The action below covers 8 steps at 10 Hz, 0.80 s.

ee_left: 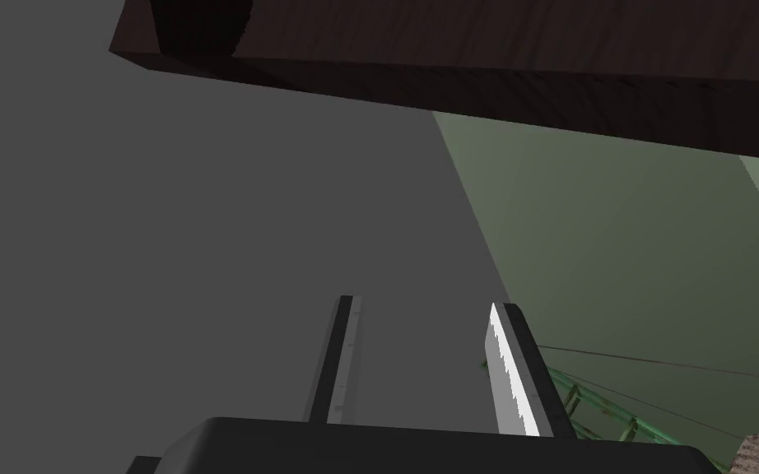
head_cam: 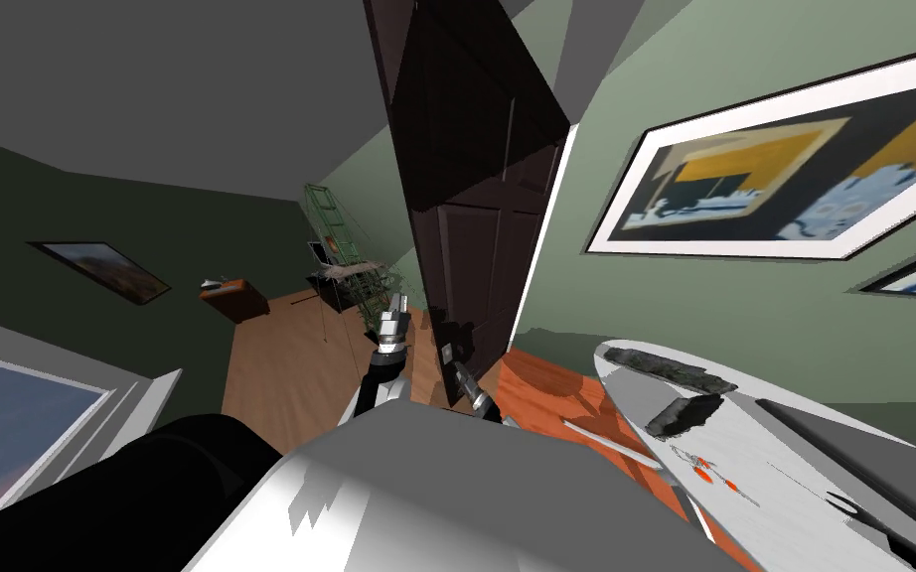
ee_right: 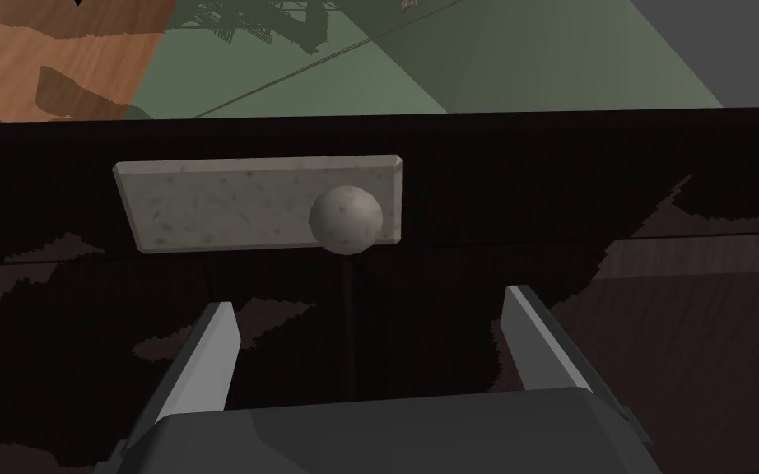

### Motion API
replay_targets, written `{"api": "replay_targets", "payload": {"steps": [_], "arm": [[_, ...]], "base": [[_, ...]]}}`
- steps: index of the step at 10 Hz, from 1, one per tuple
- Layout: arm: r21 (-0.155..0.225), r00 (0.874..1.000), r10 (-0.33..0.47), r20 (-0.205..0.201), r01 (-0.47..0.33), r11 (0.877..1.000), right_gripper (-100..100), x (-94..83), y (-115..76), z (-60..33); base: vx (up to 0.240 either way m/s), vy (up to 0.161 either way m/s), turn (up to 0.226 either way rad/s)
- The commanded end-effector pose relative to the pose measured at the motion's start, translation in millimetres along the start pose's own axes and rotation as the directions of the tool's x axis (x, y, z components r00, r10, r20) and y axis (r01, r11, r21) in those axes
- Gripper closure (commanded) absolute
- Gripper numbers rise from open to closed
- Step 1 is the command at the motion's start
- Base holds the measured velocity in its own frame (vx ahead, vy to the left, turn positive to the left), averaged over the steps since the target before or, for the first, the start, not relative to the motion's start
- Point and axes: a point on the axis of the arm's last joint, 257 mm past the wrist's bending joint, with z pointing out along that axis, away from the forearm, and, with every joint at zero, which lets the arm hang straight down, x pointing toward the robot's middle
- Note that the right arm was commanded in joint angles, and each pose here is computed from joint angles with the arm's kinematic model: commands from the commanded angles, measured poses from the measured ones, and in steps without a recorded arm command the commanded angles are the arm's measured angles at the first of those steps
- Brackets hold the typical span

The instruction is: Push the door open

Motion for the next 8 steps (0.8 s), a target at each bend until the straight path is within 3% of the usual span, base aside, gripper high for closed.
{"api": "replay_targets", "payload": {"steps": [1, 5, 6, 8], "arm": [[0.001, 1.0, -0.001, 0.004, 0.001, 1.0, -100, -1.9, -0.1, 1.5], [-0.003, 1.0, 0.002, 0.012, -0.002, 1.0, -100, -2.4, 1.6, 6.3], [-0.003, 1.0, 0.002, 0.012, -0.002, 1.0, 100, -2.4, 1.6, 6.3], [-0.003, 1.0, 0.002, 0.012, -0.002, 1.0, 100, -2.4, 1.6, 6.3]], "base": [[0.158, 0.128, 0.021], [0.129, 0.123, 0.02], [-0.008, -0.008, -0.002], [-0.025, -0.025, 0.002]]}}
